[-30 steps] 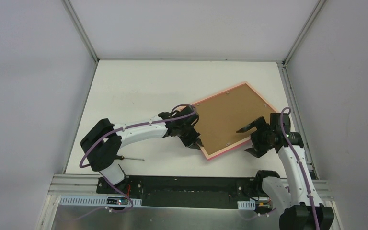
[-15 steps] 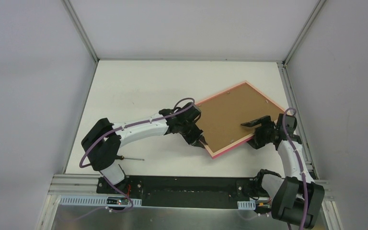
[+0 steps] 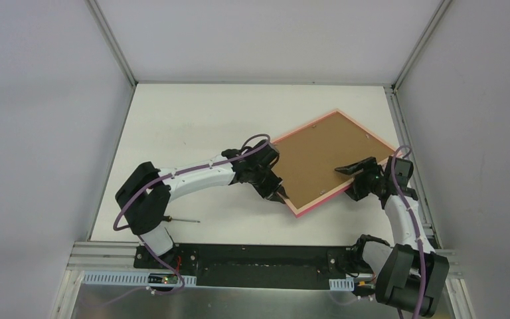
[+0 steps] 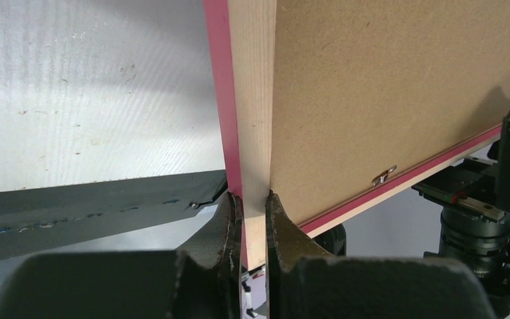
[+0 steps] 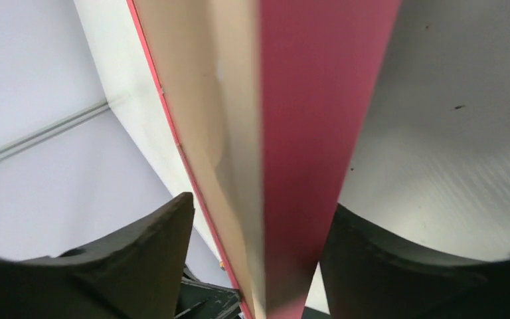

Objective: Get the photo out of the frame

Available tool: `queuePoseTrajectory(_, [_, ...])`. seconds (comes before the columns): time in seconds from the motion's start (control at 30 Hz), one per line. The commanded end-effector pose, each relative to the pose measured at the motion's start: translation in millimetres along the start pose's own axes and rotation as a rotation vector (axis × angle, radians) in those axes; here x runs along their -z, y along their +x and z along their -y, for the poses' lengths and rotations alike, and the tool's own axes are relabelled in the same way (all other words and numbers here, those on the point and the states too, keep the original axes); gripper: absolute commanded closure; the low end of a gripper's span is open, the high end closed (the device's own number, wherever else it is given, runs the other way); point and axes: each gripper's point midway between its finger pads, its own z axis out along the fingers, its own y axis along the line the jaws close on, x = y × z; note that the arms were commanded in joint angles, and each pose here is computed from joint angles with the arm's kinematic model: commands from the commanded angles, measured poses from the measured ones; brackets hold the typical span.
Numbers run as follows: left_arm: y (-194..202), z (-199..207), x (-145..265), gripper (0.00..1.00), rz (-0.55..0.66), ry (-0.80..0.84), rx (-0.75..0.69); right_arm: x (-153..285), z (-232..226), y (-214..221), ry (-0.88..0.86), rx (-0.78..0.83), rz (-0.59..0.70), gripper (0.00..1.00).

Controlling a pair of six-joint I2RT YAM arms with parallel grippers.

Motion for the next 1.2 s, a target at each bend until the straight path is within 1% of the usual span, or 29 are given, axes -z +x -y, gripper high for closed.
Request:
queuePoseTrajectory(0.0, [10.1,35.8,24.6,1.0,-0.026,0.134,-0.019,13.6,0.4,-9.7,0.042,0.079,0.083,0.22])
queuePoseTrajectory(0.03, [9.4,35.4,24.6,1.0,-0.023,0.134,-0.018,16.0,1.1,-9.6,0.05,0.083,0.09,0.21])
queuePoseTrajectory(0.07, [9.6,35.6,24.8,1.0,-0.021,0.135,-0.021,17.0,-0.9,-8.5,0.039,0.082,0.088,0.22])
queuePoseTrajectory(0.1, [9.0,35.0,24.1,1.0,-0.018,0.134,-0.025,16.5,-2.5,-7.1,0.026,0.073,0.082,0.26])
queuePoseTrajectory(0.13, [8.5,34.7,24.0,1.0,-0.016,0.134,-0.03,14.5,-3.1,-6.7,0.017,0.062,0.076,0.32])
queuePoseTrajectory(0.17, [7.6,33.4,22.6,1.0,-0.014,0.13,-0.032,12.6,-1.1,-6.1,0.021,0.049,0.07,0.41])
queuePoseTrajectory(0.23, [8.1,31.8,21.1,1.0,-0.021,0.124,-0.027,9.9,3.2,-7.8,0.037,0.034,0.076,0.65])
queuePoseTrajectory(0.27, [8.1,31.9,20.6,1.0,-0.02,0.124,-0.033,9.3,3.1,-9.1,0.036,0.039,0.082,0.75])
queuePoseTrajectory(0.3, [8.3,32.7,21.1,1.0,-0.02,0.126,-0.041,9.7,1.9,-11.4,0.033,0.047,0.094,0.88])
queuePoseTrajectory(0.33, [9.2,33.7,22.0,1.0,-0.022,0.13,-0.047,10.7,0.5,-13.6,0.031,0.058,0.107,0.99])
queuePoseTrajectory(0.4, [11.3,38.1,26.7,1.0,-0.026,0.146,-0.078,14.9,-3.3,-17.0,0.036,0.093,0.122,1.0])
queuePoseTrajectory(0.43, [12.7,39.1,29.3,0.96,-0.027,0.153,-0.099,17.4,-5.9,-17.6,0.038,0.111,0.124,1.0])
queuePoseTrajectory(0.47, [13.4,39.7,32.5,0.84,-0.024,0.163,-0.121,20.1,-9.8,-18.6,0.038,0.129,0.124,1.0])
queuePoseTrajectory(0.5, [14.1,38.9,35.8,0.69,-0.022,0.17,-0.14,23.1,-12.8,-20.3,0.048,0.141,0.126,1.0])
queuePoseTrajectory(0.53, [14.4,37.7,40.5,0.57,-0.017,0.18,-0.16,25.4,-14.5,-22.2,0.06,0.15,0.131,1.0])
queuePoseTrajectory(0.57, [15.0,35.8,46.1,0.46,-0.013,0.191,-0.184,28.5,-17.5,-24.9,0.068,0.163,0.142,1.0])
queuePoseTrajectory(0.63, [14.7,26.4,60.2,0.31,-0.02,0.192,-0.235,34.4,-21.6,-29.1,0.097,0.188,0.15,1.0])
queuePoseTrajectory(0.67, [14.4,20.8,70.8,0.24,-0.017,0.189,-0.279,38.3,-20.0,-29.7,0.132,0.2,0.144,1.0])
queuePoseTrajectory(0.7, [13.1,16.6,86.7,0.21,0.002,0.198,-0.336,43.3,-21.8,-30.7,0.159,0.22,0.142,1.0])
queuePoseTrajectory(0.8, [1.5,-4.6,133.3,0.17,0.097,0.154,-0.52,57.1,-23.8,-39.9,0.242,0.291,0.17,1.0])
queuePoseTrajectory(0.9, [-11.1,-29.1,186.1,0.16,0.196,0.117,-0.633,79.0,-33.1,-47.3,0.336,0.339,0.17,1.0])
queuePoseTrajectory(1.0, [-20.2,-48.3,227.4,0.16,0.288,0.112,-0.686,97.4,-41.2,-54.6,0.428,0.385,0.161,1.0])
queuePoseTrajectory(1.07, [-21.2,-60.5,244.1,0.17,0.322,0.097,-0.715,108.1,-47.4,-58.6,0.485,0.393,0.149,1.0])
queuePoseTrajectory(1.17, [-17.8,-72.1,256.0,0.18,0.332,0.093,-0.743,123.4,-55.5,-65.1,0.567,0.414,0.148,1.0])
